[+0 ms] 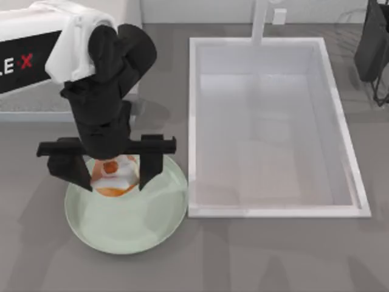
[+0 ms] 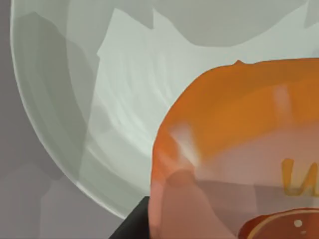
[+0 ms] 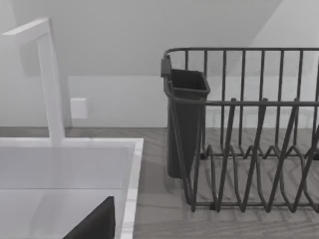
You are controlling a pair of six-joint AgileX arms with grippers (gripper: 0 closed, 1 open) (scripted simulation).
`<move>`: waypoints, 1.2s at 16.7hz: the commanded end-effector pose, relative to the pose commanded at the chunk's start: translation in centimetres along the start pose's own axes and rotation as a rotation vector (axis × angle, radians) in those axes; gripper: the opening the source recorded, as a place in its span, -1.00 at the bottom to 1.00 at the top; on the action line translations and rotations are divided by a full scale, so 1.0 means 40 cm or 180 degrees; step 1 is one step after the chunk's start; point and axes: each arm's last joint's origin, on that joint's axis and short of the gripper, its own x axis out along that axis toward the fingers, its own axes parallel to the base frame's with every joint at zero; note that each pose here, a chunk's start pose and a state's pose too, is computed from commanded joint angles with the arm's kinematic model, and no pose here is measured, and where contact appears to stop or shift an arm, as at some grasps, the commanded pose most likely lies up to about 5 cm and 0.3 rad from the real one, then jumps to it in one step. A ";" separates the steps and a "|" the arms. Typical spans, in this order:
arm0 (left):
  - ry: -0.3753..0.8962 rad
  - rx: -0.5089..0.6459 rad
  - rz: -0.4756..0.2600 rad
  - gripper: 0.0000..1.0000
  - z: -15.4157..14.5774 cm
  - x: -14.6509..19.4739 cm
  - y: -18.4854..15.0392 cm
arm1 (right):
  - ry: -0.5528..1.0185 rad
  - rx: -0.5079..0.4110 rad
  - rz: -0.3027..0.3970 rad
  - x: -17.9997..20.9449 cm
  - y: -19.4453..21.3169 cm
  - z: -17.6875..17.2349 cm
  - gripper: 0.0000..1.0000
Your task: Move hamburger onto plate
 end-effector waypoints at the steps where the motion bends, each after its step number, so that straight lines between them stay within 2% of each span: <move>1: 0.0000 0.0000 0.0000 -1.00 0.000 0.000 0.000 | 0.0000 0.0000 0.0000 0.000 0.000 0.000 1.00; 14: -0.0003 0.0000 -0.0002 -1.00 0.013 0.110 0.001 | 0.0000 0.0000 0.0000 0.000 0.000 0.000 1.00; 18: 0.0000 0.0000 0.0000 -1.00 0.012 0.112 0.001 | 0.0000 0.0000 0.0000 0.000 0.000 0.000 1.00; 20: 0.0000 0.0000 0.0000 -0.70 0.012 0.112 0.001 | 0.0000 0.0000 0.0000 0.000 0.000 0.000 1.00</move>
